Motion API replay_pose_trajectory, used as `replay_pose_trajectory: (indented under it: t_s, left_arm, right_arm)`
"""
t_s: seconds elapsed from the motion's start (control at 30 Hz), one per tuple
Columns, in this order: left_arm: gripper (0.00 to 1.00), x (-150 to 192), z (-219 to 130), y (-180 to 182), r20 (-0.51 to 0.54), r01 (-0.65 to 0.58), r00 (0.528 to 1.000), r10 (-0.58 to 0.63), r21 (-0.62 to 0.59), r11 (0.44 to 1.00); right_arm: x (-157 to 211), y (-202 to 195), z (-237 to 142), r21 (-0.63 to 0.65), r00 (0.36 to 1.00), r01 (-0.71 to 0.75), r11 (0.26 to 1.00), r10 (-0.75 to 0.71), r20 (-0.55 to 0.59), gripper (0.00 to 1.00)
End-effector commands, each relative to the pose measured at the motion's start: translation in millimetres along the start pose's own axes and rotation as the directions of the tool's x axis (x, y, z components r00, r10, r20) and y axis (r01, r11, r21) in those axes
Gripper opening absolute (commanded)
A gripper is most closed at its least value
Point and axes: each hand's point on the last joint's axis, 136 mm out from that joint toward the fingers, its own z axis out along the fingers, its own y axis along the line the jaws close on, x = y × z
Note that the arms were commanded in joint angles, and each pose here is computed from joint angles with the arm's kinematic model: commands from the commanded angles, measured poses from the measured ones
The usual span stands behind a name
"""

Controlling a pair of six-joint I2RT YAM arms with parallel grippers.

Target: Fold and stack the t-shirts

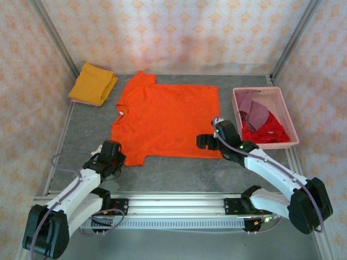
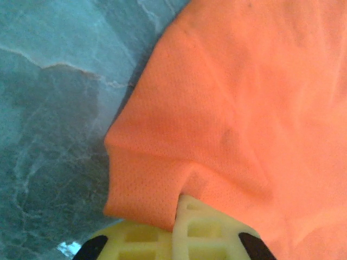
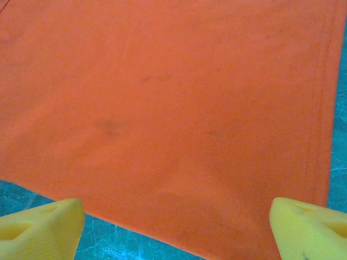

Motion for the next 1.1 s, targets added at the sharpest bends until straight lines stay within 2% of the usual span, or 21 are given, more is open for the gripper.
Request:
replay_pose_trajectory:
  t_s: [0.0,0.2,0.33,0.4,0.53,0.6,0.8,0.97,1.07]
  left_arm:
    - [0.00,-10,-3,-3,0.049,-0.010,0.999,0.010,0.004,1.000]
    - [0.00,-10,-5,1,0.056,-0.014,0.998,0.014,0.002,1.000]
    - [0.00,-10,-10,0,0.052,-0.019,0.998,0.019,0.006,1.000]
    - [0.00,-11,-14,-2,0.052,-0.026,0.998,0.025,0.005,1.000]
    - [0.00,-11,-16,-6,0.048,-0.051,0.998,0.050,0.016,0.999]
    - [0.00,-12,-17,-5,0.047,-0.058,0.997,0.057,0.005,0.998]
    - [0.00,-11,-16,-5,0.044,-0.060,0.997,0.060,0.008,0.998]
    - [0.00,-12,-16,-5,0.047,-0.059,0.997,0.059,0.008,0.998]
    - [0.00,-12,-16,-7,0.044,-0.063,0.997,0.063,0.008,0.998]
  right_arm:
    - [3,-18,-7,0.092,0.994,-0.105,0.990,0.103,0.025,0.87]
    - [6,-40,-24,0.191,0.978,-0.206,0.960,0.197,0.065,0.85]
    - [24,-67,-27,0.294,0.923,-0.376,0.879,0.382,0.039,0.79]
    - [35,-75,-24,0.318,0.885,-0.445,0.837,0.466,0.011,0.74]
    - [57,-86,-12,0.369,0.844,-0.488,0.791,0.535,-0.032,0.59]
    - [63,-88,-3,0.368,0.827,-0.507,0.780,0.561,-0.049,0.55]
    - [75,-91,17,0.374,0.777,-0.555,0.743,0.623,-0.086,0.55]
    - [85,-86,29,0.343,0.742,-0.595,0.727,0.661,-0.113,0.44]
    - [88,-86,30,0.351,0.739,-0.590,0.727,0.661,-0.128,0.41]
